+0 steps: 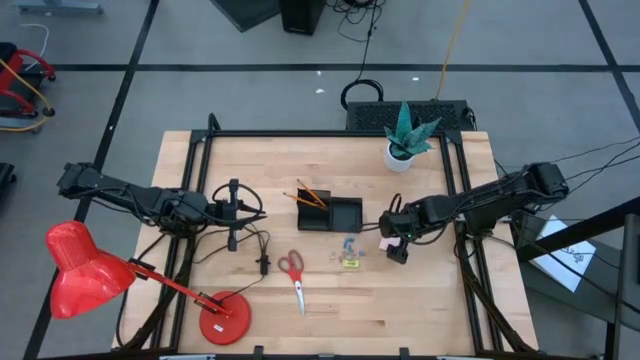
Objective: Pick and place office supplies into organizer
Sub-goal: Put the sticky note into the black desk organizer
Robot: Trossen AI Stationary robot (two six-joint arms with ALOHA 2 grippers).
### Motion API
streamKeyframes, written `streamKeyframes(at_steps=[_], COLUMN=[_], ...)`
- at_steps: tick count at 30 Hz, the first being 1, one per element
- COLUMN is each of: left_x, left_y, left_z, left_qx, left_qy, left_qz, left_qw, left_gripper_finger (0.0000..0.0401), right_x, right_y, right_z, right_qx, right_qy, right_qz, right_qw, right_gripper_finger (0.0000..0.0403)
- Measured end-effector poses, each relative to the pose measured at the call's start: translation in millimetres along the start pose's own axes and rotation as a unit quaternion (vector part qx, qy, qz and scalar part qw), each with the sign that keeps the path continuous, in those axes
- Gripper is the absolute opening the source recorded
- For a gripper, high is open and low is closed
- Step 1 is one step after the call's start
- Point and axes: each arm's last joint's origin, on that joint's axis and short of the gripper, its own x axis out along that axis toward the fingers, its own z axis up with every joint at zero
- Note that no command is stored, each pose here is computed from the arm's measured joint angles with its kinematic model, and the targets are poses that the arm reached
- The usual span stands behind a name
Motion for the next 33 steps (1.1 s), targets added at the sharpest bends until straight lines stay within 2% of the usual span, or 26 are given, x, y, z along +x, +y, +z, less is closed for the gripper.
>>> streamKeyframes(at_steps=[5, 10, 14, 26, 33], left_x=[0.0, 0.0, 0.0, 0.0, 0.0], left_y=[0.0, -0.1, -0.4, -0.8, -0.8], left_z=[0.0, -0.1, -1.2, -2.8, -2.7], left_qx=[0.000, 0.000, 0.003, 0.005, 0.005], left_qy=[0.000, 0.001, 0.006, 0.014, 0.013], left_qz=[0.000, 0.000, -0.002, -0.004, -0.004], left_qw=[1.000, 1.000, 1.000, 1.000, 1.000], left_gripper_finger=[0.0044, 0.0044, 0.0044, 0.0044, 0.0044], right_x=[-7.7, -7.7, -4.2, 38.1, 40.2], right_y=[-11.4, -16.1, -24.7, -38.7, -38.7], right_z=[-0.6, 7.8, 12.8, -15.8, -18.6], right_qx=[-0.018, -0.051, -0.037, 0.034, 0.031], right_qy=[0.008, 0.000, -0.008, 0.023, 0.026], right_qz=[-0.006, 0.034, 0.017, 0.078, 0.072], right_qw=[1.000, 0.998, 0.999, 0.996, 0.997], right_gripper_finger=[0.0381, 0.0391, 0.0398, 0.0399, 0.0399])
